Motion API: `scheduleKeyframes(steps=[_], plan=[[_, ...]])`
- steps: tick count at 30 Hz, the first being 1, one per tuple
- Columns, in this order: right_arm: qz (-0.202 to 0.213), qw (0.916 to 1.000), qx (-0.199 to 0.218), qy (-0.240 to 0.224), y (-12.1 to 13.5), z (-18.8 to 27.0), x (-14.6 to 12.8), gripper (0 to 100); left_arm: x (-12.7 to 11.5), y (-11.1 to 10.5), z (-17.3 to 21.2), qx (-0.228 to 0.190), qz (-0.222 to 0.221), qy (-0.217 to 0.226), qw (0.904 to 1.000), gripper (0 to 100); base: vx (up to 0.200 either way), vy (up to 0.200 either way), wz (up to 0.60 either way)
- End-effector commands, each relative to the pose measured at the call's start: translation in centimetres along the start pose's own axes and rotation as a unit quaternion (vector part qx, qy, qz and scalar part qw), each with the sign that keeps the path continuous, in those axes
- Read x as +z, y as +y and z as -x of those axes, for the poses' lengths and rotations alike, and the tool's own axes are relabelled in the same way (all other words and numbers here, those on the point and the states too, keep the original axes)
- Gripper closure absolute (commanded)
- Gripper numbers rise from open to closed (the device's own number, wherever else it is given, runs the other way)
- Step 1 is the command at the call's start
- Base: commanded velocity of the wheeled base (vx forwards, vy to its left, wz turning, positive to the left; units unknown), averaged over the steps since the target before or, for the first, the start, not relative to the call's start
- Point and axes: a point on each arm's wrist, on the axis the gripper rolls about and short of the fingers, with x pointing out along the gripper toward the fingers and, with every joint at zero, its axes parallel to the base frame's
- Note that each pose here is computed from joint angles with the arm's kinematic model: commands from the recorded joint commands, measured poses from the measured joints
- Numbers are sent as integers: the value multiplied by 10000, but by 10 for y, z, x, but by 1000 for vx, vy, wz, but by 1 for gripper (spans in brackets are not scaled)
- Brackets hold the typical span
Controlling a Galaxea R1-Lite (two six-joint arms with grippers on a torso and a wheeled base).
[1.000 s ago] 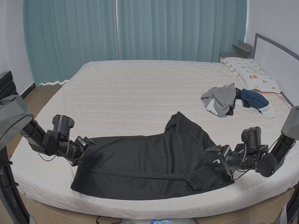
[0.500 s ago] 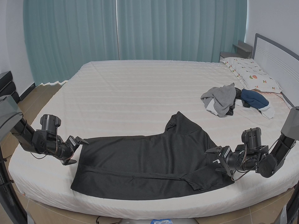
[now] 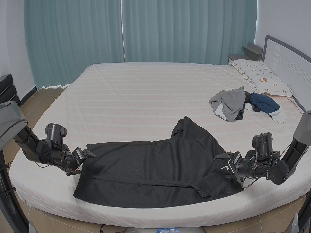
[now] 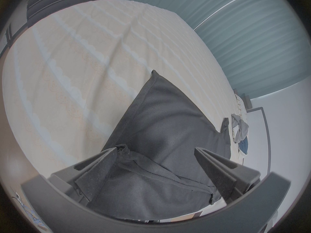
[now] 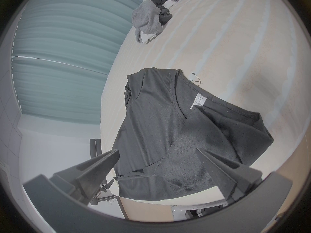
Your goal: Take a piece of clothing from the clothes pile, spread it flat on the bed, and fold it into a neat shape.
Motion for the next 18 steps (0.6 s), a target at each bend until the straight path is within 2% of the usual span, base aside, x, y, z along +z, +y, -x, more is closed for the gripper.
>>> scheduleKeyframes(steps=[1,18], plan=[[4,10000,-3,8,0,-1,0,0,-1,2,-7,50,6,69,10000,0,0,0,0],[15,10000,-16,15,-1,-2,0,0,-5,5,-15,149,-134,173,9996,0,0,0,0]])
